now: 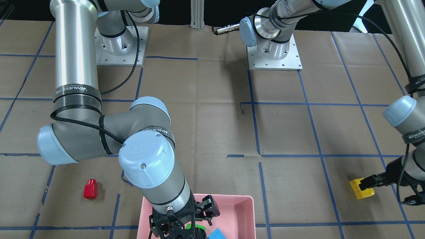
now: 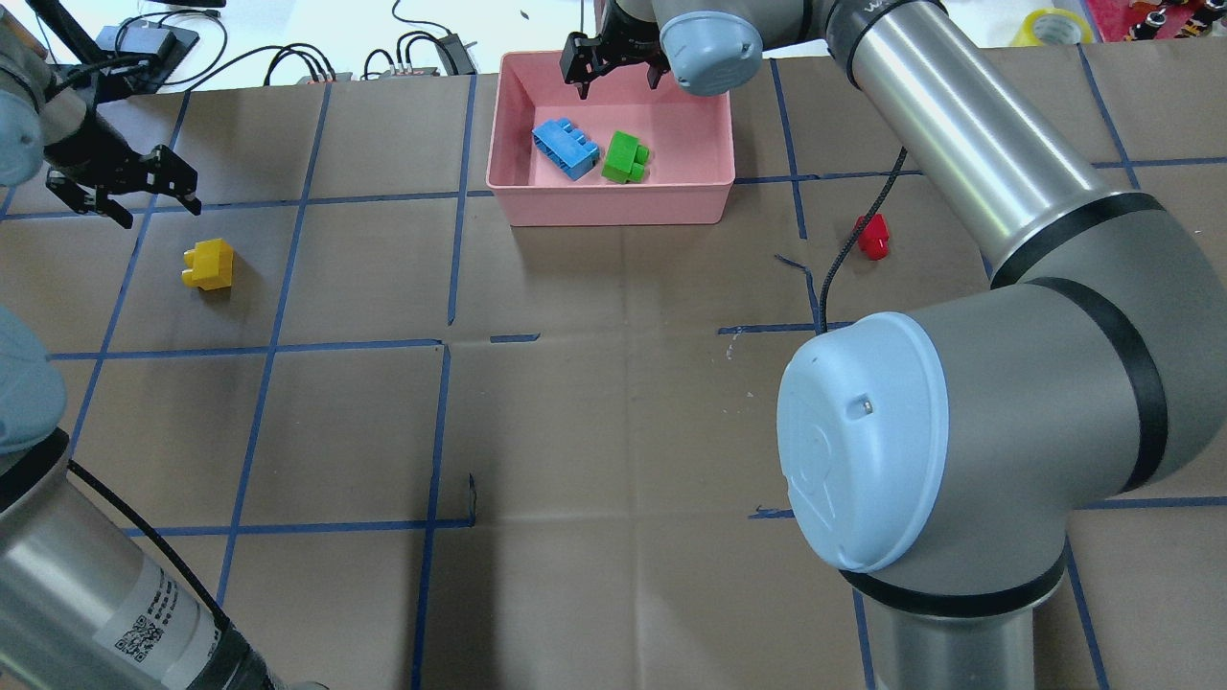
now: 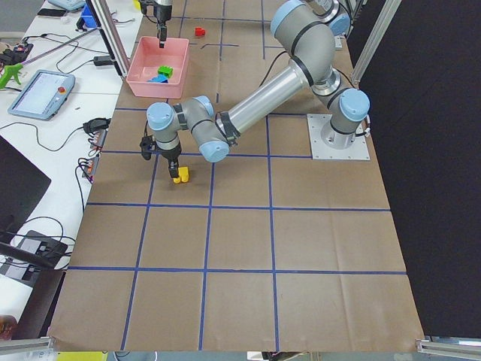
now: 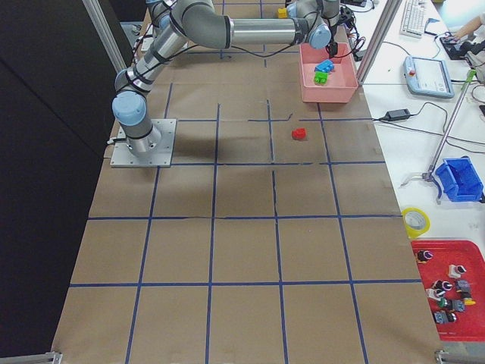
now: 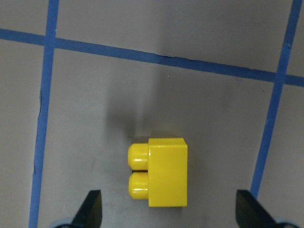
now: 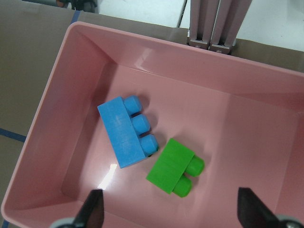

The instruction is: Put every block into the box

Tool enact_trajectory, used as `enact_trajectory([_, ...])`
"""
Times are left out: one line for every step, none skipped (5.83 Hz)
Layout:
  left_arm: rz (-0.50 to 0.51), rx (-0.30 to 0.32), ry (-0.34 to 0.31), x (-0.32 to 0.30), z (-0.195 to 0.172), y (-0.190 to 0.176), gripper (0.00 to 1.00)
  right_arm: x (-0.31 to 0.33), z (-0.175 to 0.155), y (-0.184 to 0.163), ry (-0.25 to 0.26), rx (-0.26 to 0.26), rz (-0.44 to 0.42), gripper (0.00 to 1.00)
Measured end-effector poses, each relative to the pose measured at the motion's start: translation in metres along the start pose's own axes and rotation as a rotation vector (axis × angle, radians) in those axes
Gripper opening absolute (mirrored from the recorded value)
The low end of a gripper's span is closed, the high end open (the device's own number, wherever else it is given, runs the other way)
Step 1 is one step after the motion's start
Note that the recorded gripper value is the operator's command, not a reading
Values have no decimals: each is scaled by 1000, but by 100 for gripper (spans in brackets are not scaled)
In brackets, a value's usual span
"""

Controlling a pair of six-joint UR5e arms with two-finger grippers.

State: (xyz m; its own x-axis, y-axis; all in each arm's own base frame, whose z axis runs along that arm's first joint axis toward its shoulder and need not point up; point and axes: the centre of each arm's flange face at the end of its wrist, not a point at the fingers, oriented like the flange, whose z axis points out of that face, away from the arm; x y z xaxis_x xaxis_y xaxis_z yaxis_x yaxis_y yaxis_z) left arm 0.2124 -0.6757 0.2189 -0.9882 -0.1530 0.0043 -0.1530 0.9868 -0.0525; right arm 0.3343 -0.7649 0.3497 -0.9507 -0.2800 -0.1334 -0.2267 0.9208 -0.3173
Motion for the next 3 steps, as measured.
enact_trajectory([-1, 9, -3, 0, 15, 6, 99, 11, -25, 3, 26, 5, -16, 100])
enact_trajectory([0, 15, -5, -1, 28, 7, 99, 29, -58, 10, 66, 2, -32, 100])
enact_trajectory([1, 26, -11, -2, 37, 6, 99, 54, -92, 25, 105, -5, -27, 100])
